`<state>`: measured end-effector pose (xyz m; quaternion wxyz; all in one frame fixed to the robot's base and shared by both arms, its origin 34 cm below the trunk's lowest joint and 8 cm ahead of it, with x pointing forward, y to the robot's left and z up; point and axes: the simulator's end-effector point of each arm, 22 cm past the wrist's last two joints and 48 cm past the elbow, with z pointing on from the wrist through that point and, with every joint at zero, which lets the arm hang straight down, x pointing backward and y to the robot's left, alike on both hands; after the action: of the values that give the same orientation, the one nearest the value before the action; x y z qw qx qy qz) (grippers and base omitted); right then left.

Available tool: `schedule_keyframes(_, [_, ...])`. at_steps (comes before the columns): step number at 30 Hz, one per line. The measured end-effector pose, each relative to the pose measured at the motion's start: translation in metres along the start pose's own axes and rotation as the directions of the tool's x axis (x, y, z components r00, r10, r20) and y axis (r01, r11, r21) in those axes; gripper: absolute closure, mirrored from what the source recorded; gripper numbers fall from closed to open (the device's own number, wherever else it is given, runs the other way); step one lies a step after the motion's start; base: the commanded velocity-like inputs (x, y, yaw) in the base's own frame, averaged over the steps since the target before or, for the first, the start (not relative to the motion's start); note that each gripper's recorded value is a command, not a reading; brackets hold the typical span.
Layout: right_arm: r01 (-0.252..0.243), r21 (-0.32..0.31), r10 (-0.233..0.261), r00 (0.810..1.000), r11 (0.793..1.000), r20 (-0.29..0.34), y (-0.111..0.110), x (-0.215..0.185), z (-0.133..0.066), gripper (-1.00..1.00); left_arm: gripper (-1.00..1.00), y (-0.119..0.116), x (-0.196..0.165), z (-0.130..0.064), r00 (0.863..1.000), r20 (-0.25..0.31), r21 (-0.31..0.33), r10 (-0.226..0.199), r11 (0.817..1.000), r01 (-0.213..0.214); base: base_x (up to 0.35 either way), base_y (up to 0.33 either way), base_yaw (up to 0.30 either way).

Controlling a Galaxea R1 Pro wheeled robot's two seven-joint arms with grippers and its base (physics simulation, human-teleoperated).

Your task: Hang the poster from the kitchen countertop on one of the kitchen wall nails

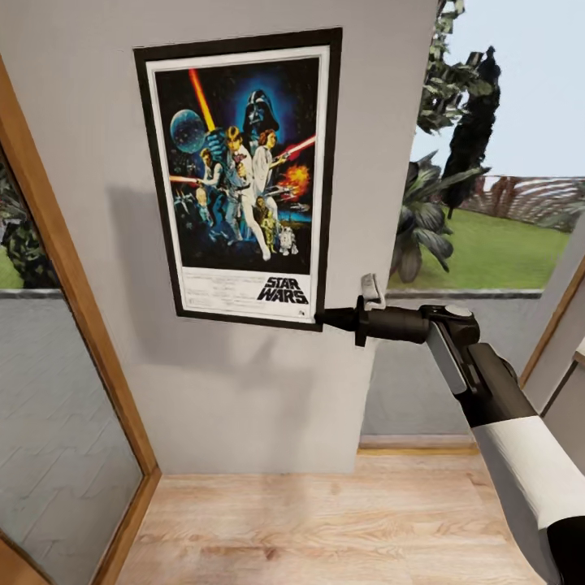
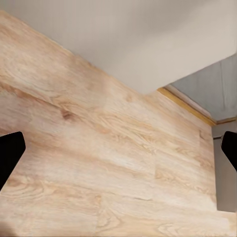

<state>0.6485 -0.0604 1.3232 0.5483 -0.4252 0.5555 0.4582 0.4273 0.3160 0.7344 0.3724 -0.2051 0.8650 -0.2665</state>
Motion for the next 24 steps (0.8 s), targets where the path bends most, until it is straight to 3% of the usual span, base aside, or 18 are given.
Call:
schedule_keyframes(16, [-0.005, 0.003, 0.005, 1.0, 1.0, 0.002, -0.0018, 0.0003, -0.0014, 1.0, -1.0, 0.0005, -0.0003, -0.0001, 1.0, 0.001, -0.002, 0.0, 1.0, 0.0, 0.33, 0.007, 0.0])
schedule_keyframes(24, [-0.006, 0.002, 0.006, 1.0, 1.0, 0.001, -0.0018, 0.0009, -0.001, 1.0, -1.0, 0.0004, -0.0002, 0.0002, 1.0, 0.0, -0.001, 0.0, 1.0, 0.0, 0.069, 0.012, 0.0])
